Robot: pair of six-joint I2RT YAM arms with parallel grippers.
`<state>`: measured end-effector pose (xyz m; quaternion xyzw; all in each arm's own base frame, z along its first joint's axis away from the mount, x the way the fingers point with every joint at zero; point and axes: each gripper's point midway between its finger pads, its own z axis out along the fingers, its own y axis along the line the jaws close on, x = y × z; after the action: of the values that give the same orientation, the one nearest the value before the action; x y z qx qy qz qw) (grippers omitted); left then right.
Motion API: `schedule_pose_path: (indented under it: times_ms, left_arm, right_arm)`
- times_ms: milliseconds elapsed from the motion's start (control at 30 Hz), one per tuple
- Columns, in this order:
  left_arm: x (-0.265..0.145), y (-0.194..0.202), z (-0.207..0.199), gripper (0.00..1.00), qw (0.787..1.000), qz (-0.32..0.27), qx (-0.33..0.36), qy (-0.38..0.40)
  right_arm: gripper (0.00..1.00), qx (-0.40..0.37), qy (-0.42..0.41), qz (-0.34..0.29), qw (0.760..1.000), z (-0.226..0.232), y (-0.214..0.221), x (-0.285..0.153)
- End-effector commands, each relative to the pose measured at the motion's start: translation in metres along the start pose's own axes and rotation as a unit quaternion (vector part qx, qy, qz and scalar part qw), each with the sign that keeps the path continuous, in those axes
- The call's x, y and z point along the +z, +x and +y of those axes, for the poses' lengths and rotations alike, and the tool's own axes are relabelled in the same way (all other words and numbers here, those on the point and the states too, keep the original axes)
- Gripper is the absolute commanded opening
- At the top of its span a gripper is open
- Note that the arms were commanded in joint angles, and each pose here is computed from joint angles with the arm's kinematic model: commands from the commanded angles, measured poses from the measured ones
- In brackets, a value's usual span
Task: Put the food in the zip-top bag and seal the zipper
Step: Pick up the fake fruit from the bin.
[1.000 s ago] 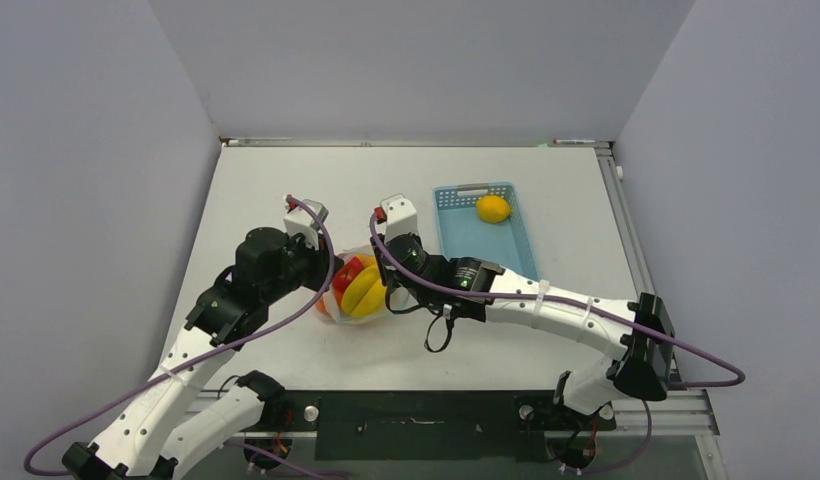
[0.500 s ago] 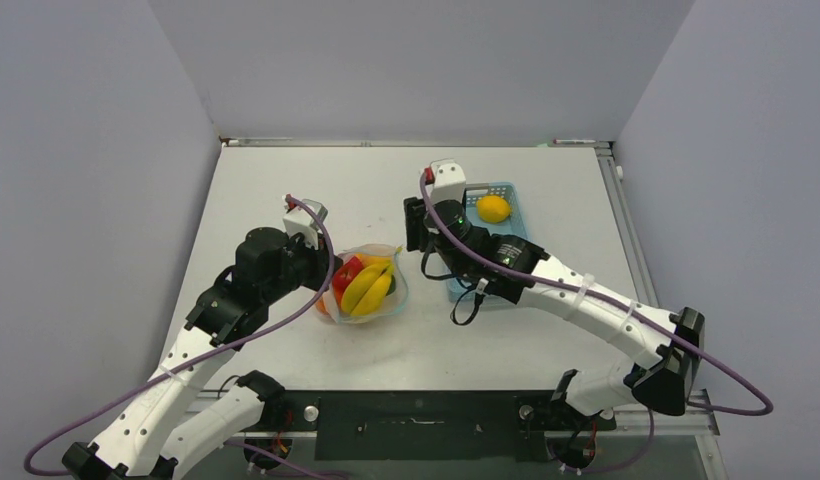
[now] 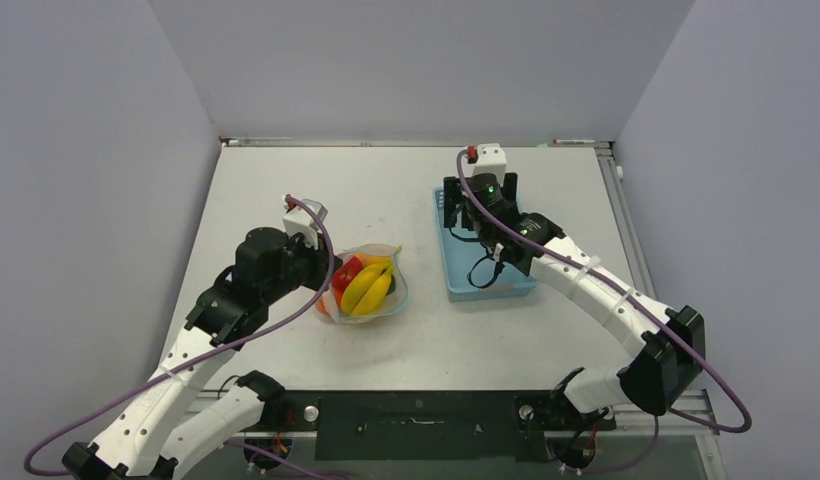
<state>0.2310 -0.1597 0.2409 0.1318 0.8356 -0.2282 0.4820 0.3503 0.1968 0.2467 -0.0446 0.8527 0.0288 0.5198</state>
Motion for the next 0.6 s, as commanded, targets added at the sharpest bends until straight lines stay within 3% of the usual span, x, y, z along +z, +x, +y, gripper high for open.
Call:
schedule_pose_path:
  times_ms: [0, 200, 567]
  left_arm:
    - [-0.003, -0.018, -0.002, 0.0, 1.0, -0.031, -0.002, 0.002]
    - [-0.004, -0.019, -0.001, 0.0, 0.999, -0.033, -0.001, 0.0]
    - [-0.006, -0.02, -0.003, 0.0, 0.999, -0.038, -0.001, 0.005]
  right_arm:
    - [0.85, -0.02, 0.011, 0.014, 1.0, -0.012, 0.011, 0.021]
    - [0.95, -0.05, 0.072, 0.045, 0.995, -0.033, 0.033, 0.051]
    - [1.0, -0.154, 0.161, 0.092, 0.97, -0.054, 0.06, 0.1]
